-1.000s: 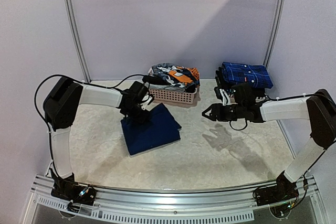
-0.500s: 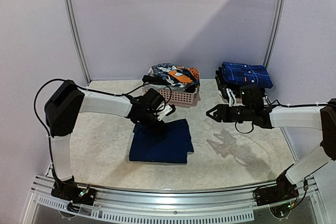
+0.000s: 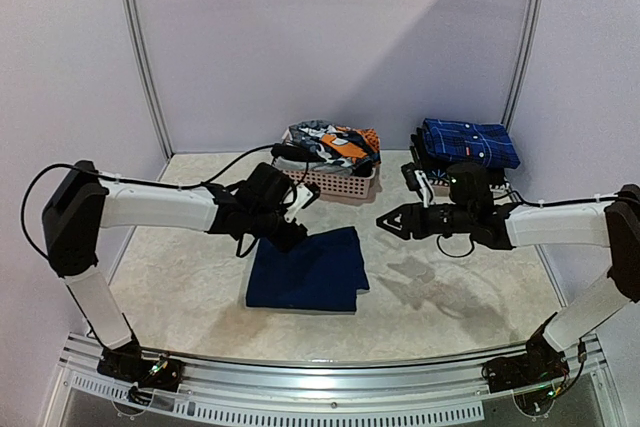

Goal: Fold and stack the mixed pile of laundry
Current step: Move the square folded T-shirt to the center of the board, then smooth out the square-folded T-shirt at the center of the board.

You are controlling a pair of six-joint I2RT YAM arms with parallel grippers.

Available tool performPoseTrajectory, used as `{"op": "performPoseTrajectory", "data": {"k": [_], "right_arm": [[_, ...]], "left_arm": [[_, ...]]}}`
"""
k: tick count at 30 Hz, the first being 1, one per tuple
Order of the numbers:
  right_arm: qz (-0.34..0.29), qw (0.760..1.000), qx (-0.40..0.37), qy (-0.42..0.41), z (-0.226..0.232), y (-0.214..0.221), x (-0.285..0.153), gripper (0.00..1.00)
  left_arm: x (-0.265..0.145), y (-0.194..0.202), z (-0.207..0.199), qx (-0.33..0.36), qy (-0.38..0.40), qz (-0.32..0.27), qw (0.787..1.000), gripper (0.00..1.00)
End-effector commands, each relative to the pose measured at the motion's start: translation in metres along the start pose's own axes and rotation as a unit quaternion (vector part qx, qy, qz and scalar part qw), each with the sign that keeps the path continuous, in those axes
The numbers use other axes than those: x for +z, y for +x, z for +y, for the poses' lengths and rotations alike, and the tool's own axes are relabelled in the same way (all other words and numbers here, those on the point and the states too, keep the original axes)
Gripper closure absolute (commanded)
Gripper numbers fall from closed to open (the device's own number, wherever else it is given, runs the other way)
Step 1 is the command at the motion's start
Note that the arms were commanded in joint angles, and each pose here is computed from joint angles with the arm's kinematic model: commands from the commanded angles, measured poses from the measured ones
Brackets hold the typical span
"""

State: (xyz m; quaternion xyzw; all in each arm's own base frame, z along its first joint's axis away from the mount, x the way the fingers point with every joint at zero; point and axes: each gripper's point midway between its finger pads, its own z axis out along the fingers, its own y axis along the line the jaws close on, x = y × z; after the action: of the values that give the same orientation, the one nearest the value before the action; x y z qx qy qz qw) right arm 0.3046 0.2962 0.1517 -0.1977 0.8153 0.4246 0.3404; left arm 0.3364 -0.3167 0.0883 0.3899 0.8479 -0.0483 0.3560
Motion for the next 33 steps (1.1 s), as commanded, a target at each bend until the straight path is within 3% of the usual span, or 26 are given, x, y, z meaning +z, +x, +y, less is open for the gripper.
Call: {"op": "performPoseTrajectory", "data": {"k": [1,17,33], "right_arm": [[0.002,0.999,-0.035,-0.026,0.016,-0.012,0.016,0.5],[0.078,0.996,-0.025,-0.024,0.013,0.007,0.087,0.53],[0.121,0.993,-0.015,0.005,0.002,0.02,0.122,0.64]], "left_arm": [[-0.022,-0.004,0.014,-0.03,-0.04,-0.041,0.998,0.41],[-0.031,0.031,-0.006,-0.08,-0.002,-0.073,0.994,0.42],[-0.03,0.052,-0.03,-0.081,0.024,-0.064,0.994,0.46]]}}
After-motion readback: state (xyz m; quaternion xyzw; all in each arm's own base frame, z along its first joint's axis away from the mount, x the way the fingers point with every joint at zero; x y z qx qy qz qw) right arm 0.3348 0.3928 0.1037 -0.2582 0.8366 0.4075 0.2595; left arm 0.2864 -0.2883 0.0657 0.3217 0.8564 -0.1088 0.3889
